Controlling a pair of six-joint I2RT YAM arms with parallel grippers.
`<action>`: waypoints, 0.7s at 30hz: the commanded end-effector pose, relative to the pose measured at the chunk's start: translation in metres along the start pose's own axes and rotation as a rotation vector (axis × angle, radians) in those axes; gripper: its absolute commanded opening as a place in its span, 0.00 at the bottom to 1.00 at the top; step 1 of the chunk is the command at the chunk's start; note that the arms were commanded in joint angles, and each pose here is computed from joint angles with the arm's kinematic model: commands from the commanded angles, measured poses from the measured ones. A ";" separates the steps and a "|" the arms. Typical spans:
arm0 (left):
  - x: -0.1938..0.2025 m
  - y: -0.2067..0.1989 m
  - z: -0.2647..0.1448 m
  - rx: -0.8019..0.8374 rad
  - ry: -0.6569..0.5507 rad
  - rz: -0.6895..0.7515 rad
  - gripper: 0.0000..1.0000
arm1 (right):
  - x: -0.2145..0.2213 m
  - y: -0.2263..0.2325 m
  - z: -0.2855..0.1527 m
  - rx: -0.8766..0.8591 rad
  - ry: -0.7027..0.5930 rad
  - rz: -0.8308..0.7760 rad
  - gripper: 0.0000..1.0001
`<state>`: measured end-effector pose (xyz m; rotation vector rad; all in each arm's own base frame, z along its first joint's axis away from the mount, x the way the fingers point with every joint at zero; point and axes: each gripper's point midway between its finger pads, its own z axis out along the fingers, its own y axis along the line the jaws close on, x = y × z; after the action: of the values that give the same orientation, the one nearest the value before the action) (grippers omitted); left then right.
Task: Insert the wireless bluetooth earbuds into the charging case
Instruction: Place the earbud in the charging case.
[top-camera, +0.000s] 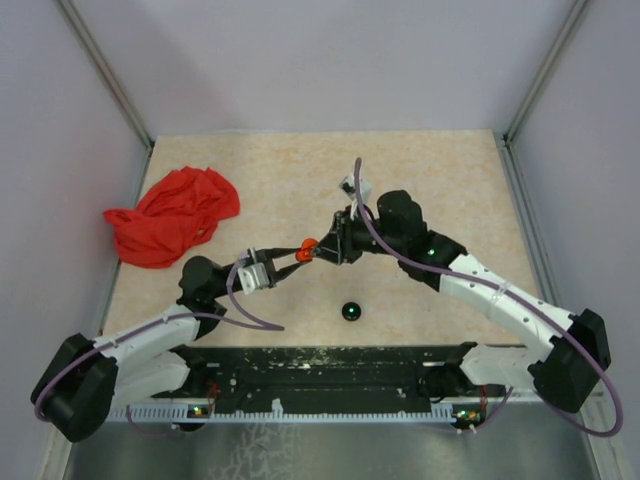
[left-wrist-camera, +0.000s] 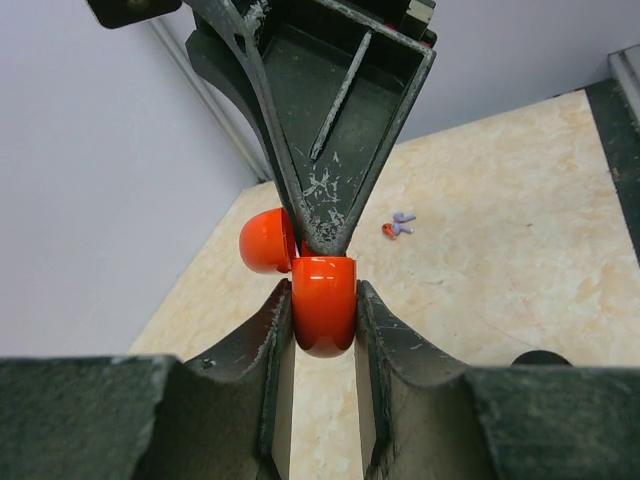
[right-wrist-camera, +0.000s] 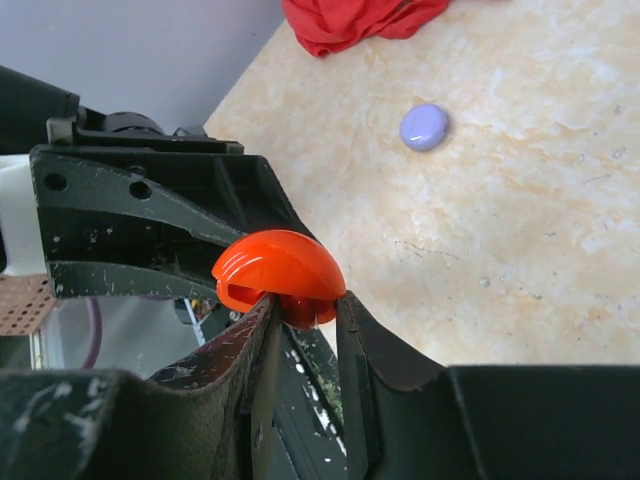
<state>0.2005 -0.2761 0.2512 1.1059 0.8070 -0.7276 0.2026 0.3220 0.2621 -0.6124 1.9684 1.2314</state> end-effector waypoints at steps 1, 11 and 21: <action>0.005 0.001 0.009 -0.005 0.057 0.051 0.01 | -0.021 0.047 0.005 -0.142 -0.029 -0.034 0.28; 0.012 0.013 0.006 -0.081 0.107 0.077 0.01 | -0.026 0.048 -0.005 -0.113 -0.054 -0.069 0.13; 0.004 0.005 0.006 -0.052 0.062 0.058 0.01 | -0.042 0.028 -0.033 -0.045 -0.109 -0.141 0.00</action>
<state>0.2086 -0.2786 0.2456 1.1057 0.8473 -0.6116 0.2065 0.3107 0.2636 -0.6174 1.9748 1.1504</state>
